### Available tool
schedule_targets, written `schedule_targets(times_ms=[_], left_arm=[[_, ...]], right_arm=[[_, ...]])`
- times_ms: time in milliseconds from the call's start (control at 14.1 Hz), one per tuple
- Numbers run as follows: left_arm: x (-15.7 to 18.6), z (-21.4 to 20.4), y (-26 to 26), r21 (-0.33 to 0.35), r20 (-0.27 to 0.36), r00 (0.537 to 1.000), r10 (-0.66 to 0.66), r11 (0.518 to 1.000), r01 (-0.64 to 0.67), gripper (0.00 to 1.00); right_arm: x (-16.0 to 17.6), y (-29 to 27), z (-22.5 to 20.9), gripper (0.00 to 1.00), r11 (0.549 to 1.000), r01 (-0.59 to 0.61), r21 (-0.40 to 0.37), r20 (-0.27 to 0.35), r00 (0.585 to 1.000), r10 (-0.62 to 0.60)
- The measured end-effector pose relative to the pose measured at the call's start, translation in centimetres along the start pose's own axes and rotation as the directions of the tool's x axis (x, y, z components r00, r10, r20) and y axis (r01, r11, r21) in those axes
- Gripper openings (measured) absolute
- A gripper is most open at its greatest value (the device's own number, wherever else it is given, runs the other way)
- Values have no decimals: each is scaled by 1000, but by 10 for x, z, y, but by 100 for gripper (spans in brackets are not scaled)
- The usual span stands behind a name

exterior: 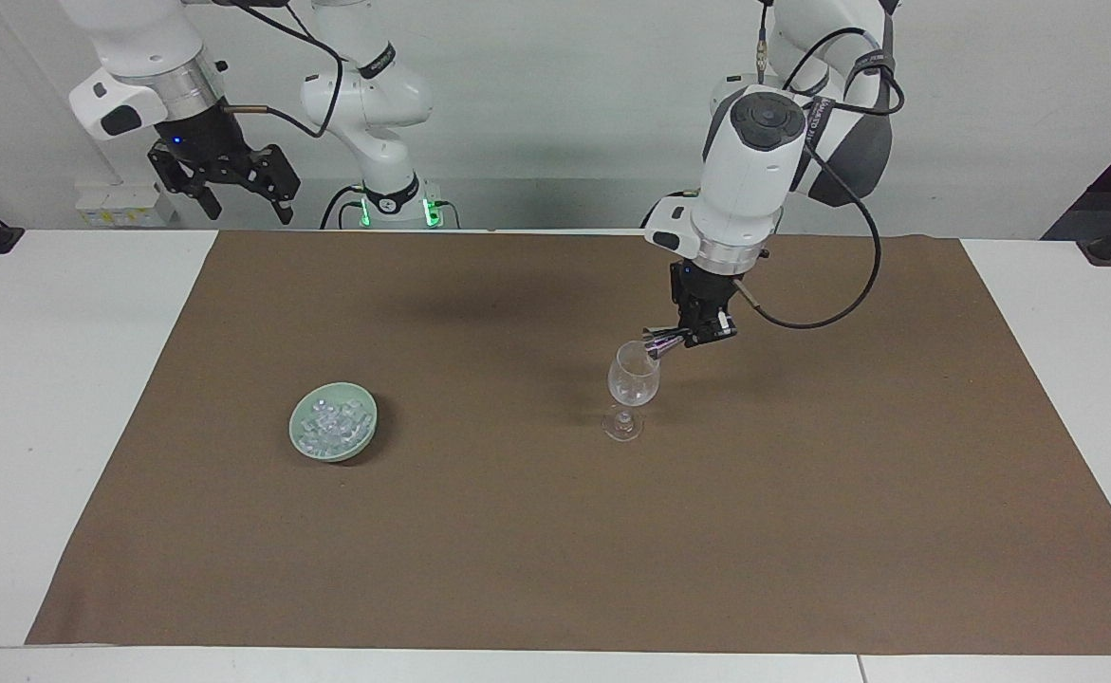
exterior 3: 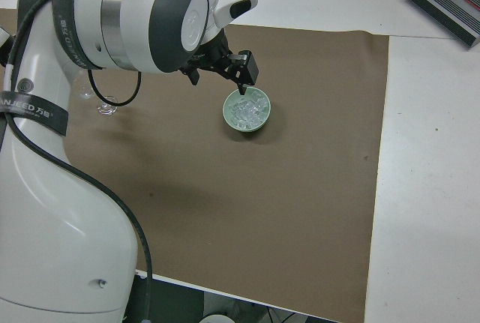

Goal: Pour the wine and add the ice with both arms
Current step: 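Carry the shot cup back with the left gripper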

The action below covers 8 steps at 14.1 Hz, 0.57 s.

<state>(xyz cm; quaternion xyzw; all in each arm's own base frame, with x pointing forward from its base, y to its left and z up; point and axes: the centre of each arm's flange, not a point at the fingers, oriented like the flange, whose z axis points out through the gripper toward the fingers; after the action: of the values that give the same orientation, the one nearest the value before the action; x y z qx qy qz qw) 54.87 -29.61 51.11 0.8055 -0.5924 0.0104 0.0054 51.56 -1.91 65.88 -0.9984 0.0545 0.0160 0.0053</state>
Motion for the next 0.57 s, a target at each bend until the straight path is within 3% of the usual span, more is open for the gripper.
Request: schedule_targets(times_ms=[354, 567], left_arm=[[0, -1, -5, 3, -1, 1000, -25, 1000, 25, 22], [-17, -12, -22, -3, -3, 998, -63, 998, 63, 22]], right_arm=[[0, 0, 0, 100, 1000, 0, 0, 0, 1000, 0], [0, 0, 0, 100, 1000, 0, 0, 0, 1000, 0]])
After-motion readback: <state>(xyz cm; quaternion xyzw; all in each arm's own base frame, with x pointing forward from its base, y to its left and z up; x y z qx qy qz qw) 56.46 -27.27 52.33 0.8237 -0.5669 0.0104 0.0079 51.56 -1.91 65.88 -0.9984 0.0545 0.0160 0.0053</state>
